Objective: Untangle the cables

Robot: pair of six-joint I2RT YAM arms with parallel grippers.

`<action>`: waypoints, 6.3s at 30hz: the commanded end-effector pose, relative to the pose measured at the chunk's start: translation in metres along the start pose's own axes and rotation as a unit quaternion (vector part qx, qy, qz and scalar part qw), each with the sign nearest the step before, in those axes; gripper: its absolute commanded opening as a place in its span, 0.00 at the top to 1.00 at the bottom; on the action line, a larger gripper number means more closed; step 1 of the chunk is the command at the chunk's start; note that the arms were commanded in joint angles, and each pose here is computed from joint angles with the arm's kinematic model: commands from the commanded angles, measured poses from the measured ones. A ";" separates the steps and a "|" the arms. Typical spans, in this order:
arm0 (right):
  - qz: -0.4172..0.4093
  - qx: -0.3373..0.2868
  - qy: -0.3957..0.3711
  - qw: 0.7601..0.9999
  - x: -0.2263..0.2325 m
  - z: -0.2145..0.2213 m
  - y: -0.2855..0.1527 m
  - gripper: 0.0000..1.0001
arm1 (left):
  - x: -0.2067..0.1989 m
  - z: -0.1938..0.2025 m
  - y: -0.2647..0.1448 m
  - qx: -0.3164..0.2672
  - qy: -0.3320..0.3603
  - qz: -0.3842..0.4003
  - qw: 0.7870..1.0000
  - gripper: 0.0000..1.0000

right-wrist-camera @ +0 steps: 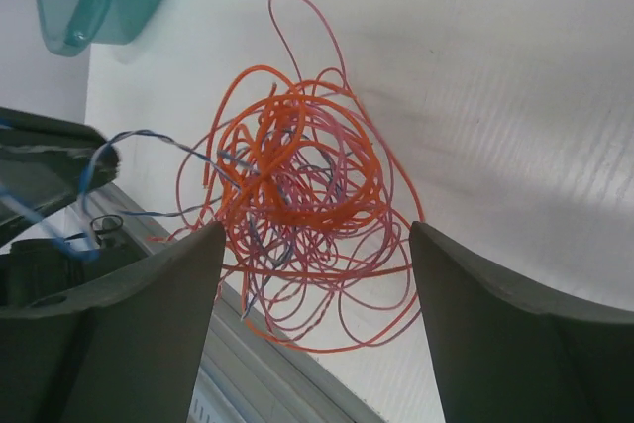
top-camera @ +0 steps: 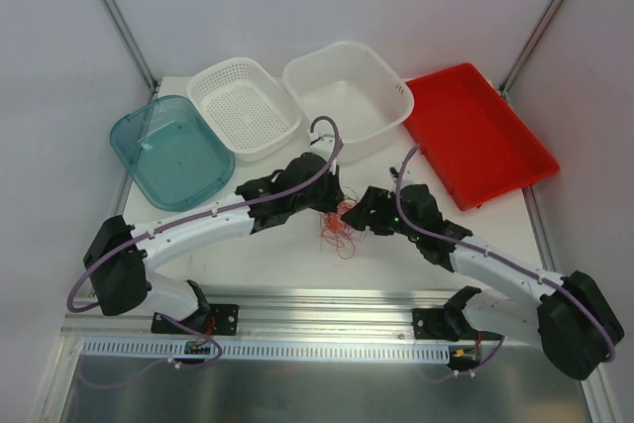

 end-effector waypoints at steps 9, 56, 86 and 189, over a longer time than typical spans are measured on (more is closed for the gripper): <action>0.080 -0.005 0.018 0.997 -0.029 0.011 0.031 0.65 | -0.010 -0.030 -0.061 -0.069 -0.045 0.045 0.996 1.00; 0.245 0.084 -0.018 0.966 -0.089 -0.048 -0.094 0.44 | 0.104 -0.074 -0.183 -0.070 -0.044 -0.090 0.993 1.00; 0.243 0.225 -0.186 0.925 -0.034 0.031 0.050 0.64 | 0.137 -0.073 -0.210 -0.114 -0.040 -0.210 0.970 1.00; 0.148 0.137 -0.100 0.974 -0.030 -0.040 -0.068 0.24 | -0.014 0.125 0.058 0.163 0.212 0.129 0.955 1.00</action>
Point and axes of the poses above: each gripper's point midway between its finger pads, its own y axis out along the fingers, its own x axis along the line the jaws close on, z = x × y, the point moved 4 cm from there along -y, back along the fingers, and after that the axes turned 8 degrees about -y, right-handed, at the moved point
